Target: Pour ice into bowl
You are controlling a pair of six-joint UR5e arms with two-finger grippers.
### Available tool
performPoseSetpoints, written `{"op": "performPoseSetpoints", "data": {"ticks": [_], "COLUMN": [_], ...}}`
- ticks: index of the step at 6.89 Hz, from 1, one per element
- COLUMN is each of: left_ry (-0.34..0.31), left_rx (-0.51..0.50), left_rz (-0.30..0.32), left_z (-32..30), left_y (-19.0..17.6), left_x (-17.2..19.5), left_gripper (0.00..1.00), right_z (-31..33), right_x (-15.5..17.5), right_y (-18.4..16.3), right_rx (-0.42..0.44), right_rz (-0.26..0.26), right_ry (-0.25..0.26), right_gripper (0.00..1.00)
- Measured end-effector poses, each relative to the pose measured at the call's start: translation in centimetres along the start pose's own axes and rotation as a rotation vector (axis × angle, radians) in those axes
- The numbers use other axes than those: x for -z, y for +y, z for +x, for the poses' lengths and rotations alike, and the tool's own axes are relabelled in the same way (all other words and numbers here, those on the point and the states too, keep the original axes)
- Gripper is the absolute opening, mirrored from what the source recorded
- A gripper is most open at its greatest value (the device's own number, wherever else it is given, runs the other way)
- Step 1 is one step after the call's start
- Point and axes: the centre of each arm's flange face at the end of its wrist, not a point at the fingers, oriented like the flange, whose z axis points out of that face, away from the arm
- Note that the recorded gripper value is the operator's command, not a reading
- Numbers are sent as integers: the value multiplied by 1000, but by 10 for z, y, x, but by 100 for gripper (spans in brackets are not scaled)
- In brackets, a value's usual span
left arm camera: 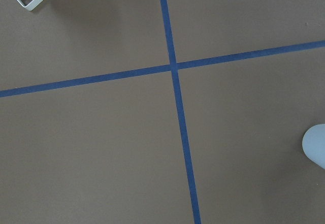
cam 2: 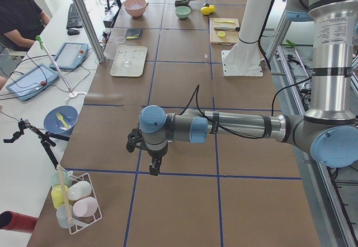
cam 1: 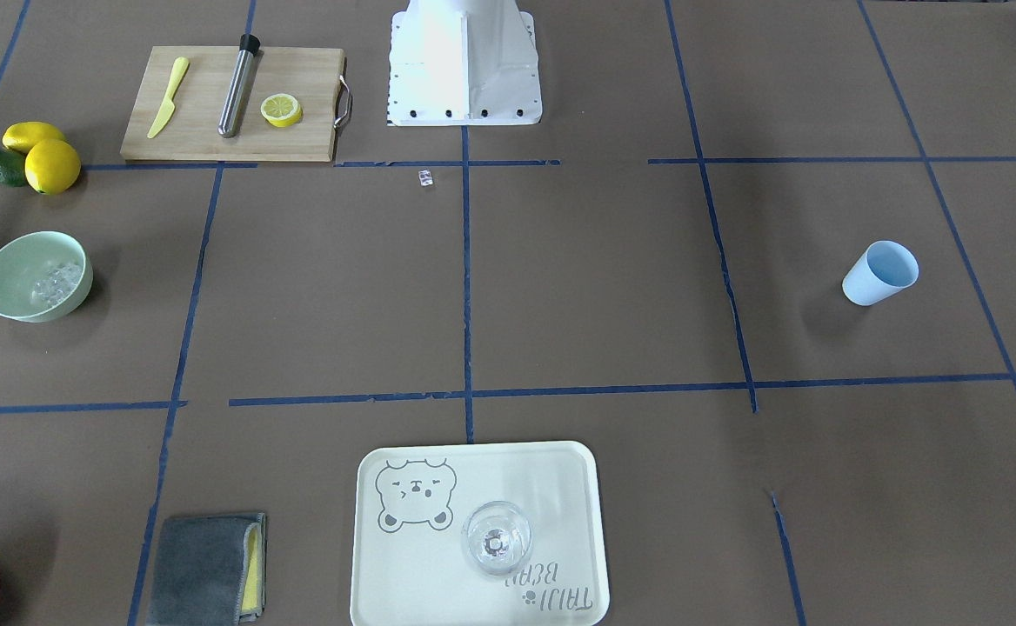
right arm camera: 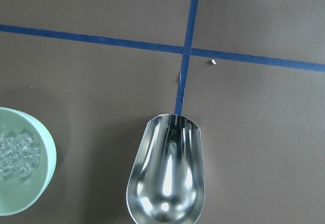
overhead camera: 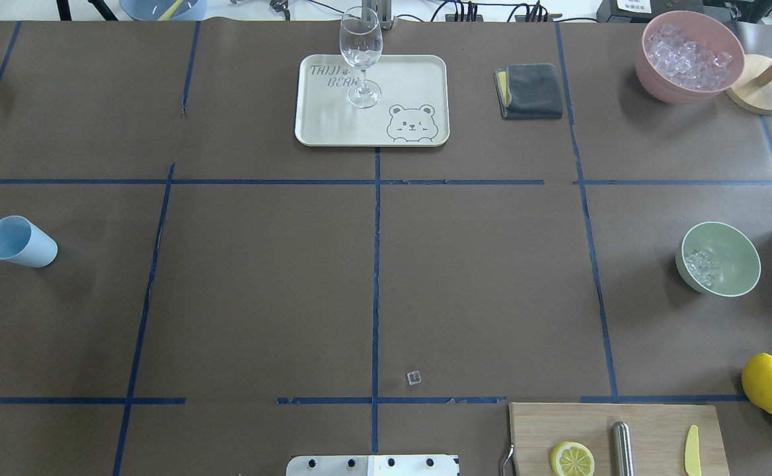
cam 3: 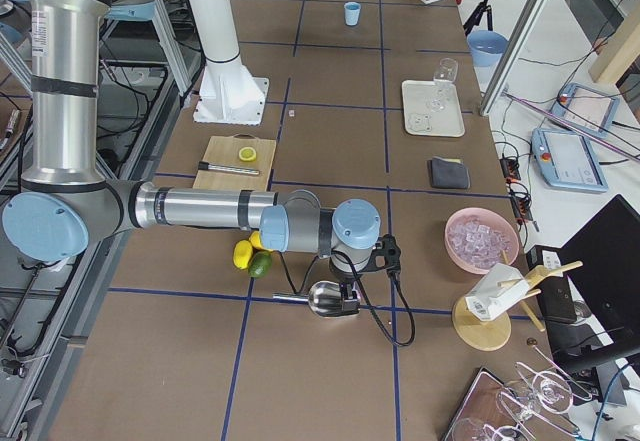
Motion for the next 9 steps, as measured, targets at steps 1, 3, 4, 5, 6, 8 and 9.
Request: {"op": "performPoseSetpoints", "data": {"ticks": [1, 3, 4, 5, 6, 8, 9], "left_ry": [0, -1, -1, -1, -2, -2, -2], "left_rx": [0, 0, 0, -1, -1, -3, -4], "left_rz": [2, 5, 6, 7, 7, 8, 9], "left_z": [0, 0, 0, 0, 0, 1, 1], "left_y": [0, -1, -1, -1, -1, -3, -3], "left_x": [1, 2, 2, 3, 3, 3, 4], "left_gripper": [100, 100, 100, 100, 100, 100, 100], "right_z": [0, 1, 1, 0, 0, -1, -1], "right_x": [1, 1, 2, 2, 2, 3, 4], "right_y": [0, -1, -1, -1, -2, -3, -3], "right_rx": [-2, -3, -3, -3, -2, -1, 1], "right_rz": [1, 3, 4, 4, 5, 6, 8], "right_ry": [0, 1, 1, 1, 1, 1, 0], "right_gripper": [100, 100, 100, 100, 100, 100, 100]}}
